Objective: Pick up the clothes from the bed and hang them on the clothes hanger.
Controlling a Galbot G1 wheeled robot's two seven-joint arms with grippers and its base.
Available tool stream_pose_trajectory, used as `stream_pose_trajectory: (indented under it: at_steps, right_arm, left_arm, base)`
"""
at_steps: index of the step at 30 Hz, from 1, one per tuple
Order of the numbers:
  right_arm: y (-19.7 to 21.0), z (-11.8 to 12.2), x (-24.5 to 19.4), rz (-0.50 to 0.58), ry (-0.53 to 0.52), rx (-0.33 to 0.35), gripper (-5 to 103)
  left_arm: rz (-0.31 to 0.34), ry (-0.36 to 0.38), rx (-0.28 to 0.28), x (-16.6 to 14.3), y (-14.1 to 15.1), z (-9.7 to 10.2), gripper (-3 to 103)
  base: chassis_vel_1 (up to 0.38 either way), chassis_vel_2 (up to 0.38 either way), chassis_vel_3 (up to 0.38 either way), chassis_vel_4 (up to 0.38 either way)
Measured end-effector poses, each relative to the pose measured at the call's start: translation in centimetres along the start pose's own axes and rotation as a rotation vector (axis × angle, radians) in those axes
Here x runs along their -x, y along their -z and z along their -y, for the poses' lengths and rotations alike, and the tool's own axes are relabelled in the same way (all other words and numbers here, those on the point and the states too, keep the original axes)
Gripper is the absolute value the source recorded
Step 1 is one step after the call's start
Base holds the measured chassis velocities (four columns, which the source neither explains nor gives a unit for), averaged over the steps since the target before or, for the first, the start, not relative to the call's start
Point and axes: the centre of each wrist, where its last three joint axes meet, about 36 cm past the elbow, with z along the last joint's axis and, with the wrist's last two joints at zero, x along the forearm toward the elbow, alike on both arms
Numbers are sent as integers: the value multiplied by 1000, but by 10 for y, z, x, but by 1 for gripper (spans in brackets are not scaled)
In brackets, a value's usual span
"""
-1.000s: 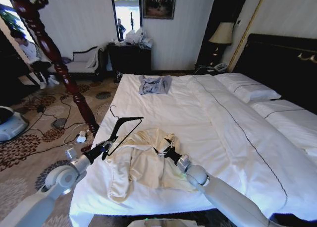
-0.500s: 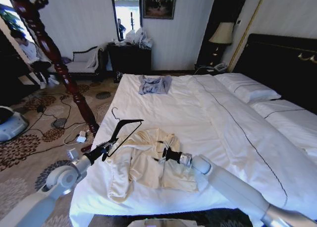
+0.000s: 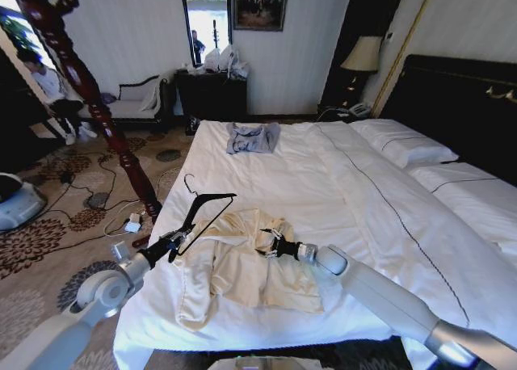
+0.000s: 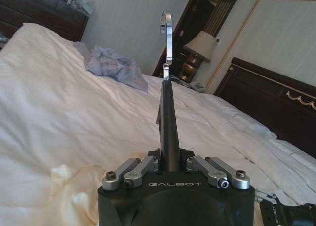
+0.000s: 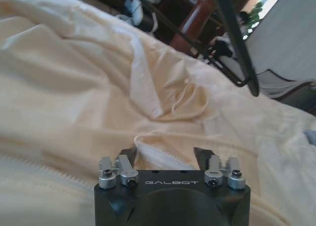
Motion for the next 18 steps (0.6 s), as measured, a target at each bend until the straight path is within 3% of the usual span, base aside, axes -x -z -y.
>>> stream_pose_trajectory:
  at_steps: [2,3,5,9,10,12,14,18]
  right_arm:
    - [-2,2,-2,1,18,1,64]
    - [-4,1,-3,7,19,14,54]
    - [-5,-1,0,22,-3,28,42]
    - [-5,-3,7,45,-60,40,37]
    - [-5,-3,8,47,-74,44,27]
    - [-5,-4,9,49,-85,46,27]
    - [-5,-4,11,49,-115,50,15]
    - [-7,-1,9,35,-167,59,15]
  left_arm:
    - [2,-7,0,1,1,3,18]
    - [6,-12,-1,2,1,5,18]
    - [9,-19,-4,2,2,8,18]
    - [15,-18,-4,0,3,9,18]
    - [17,-18,-4,-1,4,10,18]
    - [18,-18,-4,-1,4,10,18]
    - [23,-20,-5,-2,6,11,18]
    - [27,-25,-6,-2,8,13,18]
  base:
    - [0,0,0,0]
    - [0,0,0,0]
    - [0,0,0,0]
    - [0,0,0,0]
    - [0,0,0,0]
    - [0,0,0,0]
    - [0,0,0,0]
    - [0,0,0,0]
